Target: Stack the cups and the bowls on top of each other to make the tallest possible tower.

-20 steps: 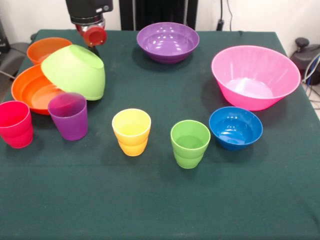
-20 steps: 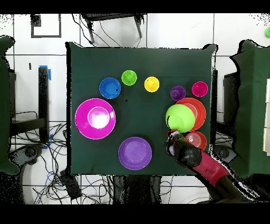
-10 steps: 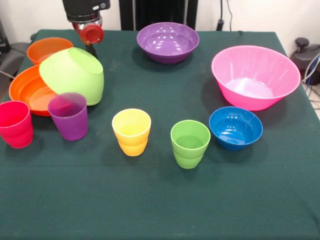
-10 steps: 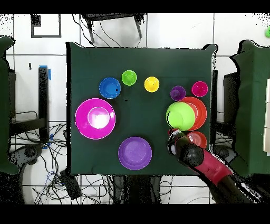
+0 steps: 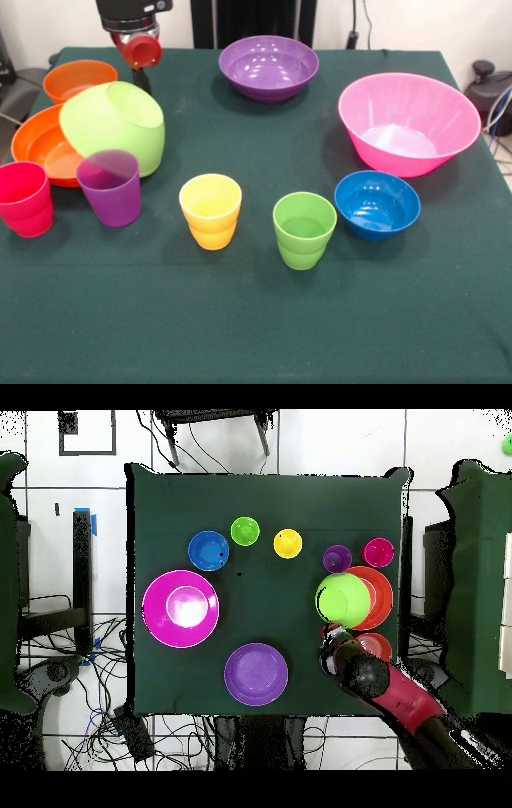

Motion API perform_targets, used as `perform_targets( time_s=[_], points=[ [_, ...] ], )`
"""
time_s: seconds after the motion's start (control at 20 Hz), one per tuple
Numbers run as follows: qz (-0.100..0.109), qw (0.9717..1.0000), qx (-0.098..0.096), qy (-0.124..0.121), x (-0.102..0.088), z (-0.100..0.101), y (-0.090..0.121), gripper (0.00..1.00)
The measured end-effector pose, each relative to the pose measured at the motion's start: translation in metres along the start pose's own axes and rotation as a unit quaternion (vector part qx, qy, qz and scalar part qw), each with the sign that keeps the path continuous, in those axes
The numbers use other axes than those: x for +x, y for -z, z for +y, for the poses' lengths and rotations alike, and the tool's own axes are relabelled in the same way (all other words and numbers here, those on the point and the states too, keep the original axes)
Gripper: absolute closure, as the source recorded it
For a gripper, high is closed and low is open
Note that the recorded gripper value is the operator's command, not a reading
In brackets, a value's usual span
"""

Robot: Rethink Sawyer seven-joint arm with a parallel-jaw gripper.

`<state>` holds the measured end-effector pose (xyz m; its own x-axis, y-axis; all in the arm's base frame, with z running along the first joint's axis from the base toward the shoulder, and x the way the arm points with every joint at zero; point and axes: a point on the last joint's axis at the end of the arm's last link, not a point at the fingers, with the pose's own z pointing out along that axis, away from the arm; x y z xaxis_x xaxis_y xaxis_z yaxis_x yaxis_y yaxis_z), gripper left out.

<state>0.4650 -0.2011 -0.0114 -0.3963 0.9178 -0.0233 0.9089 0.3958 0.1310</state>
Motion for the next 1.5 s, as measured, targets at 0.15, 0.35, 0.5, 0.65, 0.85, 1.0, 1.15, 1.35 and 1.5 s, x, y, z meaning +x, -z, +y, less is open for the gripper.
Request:
perform_targets(
  time_s=[0.15, 0.35, 0.5, 0.65, 0.85, 1.0, 1.15, 1.35, 1.5],
  points=[
    [0.000, 1.0000, -0.001, 0.001, -0.001, 0.002, 0.002, 0.00],
    [0.001, 1.0000, -0.002, 0.003, -0.002, 0.005, 0.004, 0.00],
    [0.001, 1.0000, -0.002, 0.003, -0.001, 0.005, 0.003, 0.00],
    [0.004, 1.0000, -0.003, 0.003, 0.001, 0.006, 0.001, 0.00],
    [0.006, 1.0000, -0.003, 0.004, 0.002, 0.007, 0.000, 0.00],
    [0.006, 1.0000, -0.003, 0.005, 0.003, 0.008, 0.000, 0.00],
    [0.012, 0.9999, -0.002, 0.007, 0.008, 0.008, -0.004, 0.00],
    [0.025, 0.9997, 0.002, 0.008, 0.019, 0.006, -0.014, 0.00],
    [0.037, 0.9993, 0.000, 0.009, 0.028, 0.008, -0.021, 0.00]
  ],
)
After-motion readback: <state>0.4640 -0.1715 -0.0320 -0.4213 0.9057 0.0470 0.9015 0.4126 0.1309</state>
